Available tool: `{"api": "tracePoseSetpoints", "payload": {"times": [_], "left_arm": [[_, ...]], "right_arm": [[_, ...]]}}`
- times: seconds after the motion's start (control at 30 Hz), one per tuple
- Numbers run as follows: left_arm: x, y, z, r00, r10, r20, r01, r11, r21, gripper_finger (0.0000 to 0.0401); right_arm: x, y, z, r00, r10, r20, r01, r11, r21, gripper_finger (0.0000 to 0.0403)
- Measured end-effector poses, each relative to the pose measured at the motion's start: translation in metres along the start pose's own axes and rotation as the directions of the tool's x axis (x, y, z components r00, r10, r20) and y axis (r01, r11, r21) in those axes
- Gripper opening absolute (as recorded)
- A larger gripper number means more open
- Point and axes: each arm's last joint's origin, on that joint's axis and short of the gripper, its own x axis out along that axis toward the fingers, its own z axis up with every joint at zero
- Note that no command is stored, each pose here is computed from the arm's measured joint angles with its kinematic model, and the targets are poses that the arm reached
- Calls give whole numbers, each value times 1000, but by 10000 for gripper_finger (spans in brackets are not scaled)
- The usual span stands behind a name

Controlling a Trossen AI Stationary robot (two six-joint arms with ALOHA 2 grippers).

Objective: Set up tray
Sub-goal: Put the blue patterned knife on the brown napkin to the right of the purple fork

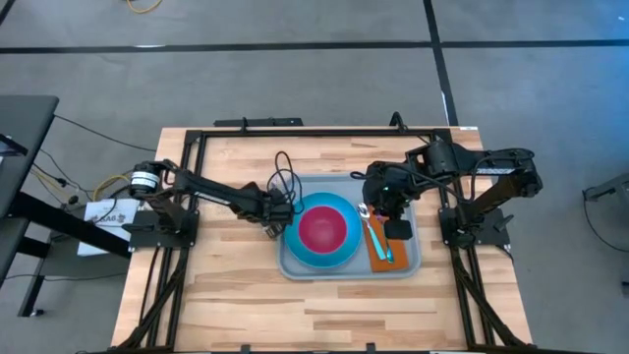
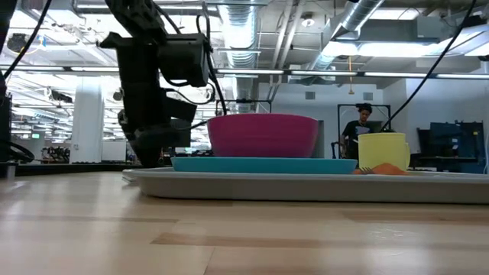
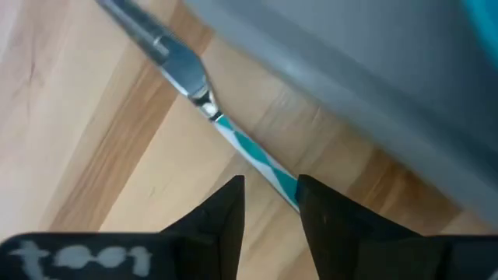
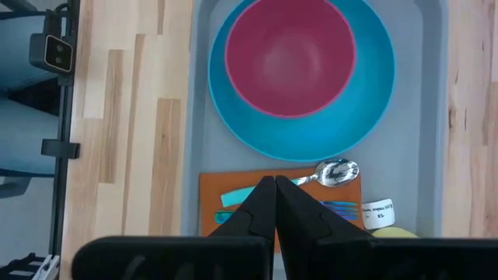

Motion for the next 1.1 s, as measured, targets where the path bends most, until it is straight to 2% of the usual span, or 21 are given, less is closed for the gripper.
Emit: {"api": "tracePoseSetpoints", "payload": {"times": [0.37, 0.63, 0.9, 1.1], "left_arm": [[4, 7, 3, 1000, 2, -31, -2, 1000, 11, 114], [0, 20, -16, 970, 112, -215, -103, 993, 54, 114], [-18, 22, -18, 983, 81, -167, -76, 997, 33, 114], [-17, 21, -20, 987, 72, -144, -71, 997, 9, 114]], "right_arm": [[0, 0, 0, 1000, 0, 0, 0, 1000, 0, 0], [0, 0, 0, 1000, 0, -1, 0, 1000, 0, 0], [0, 0, 0, 1000, 0, -1, 0, 1000, 0, 0], [0, 0, 0, 1000, 0, 0, 0, 1000, 0, 0]]}}
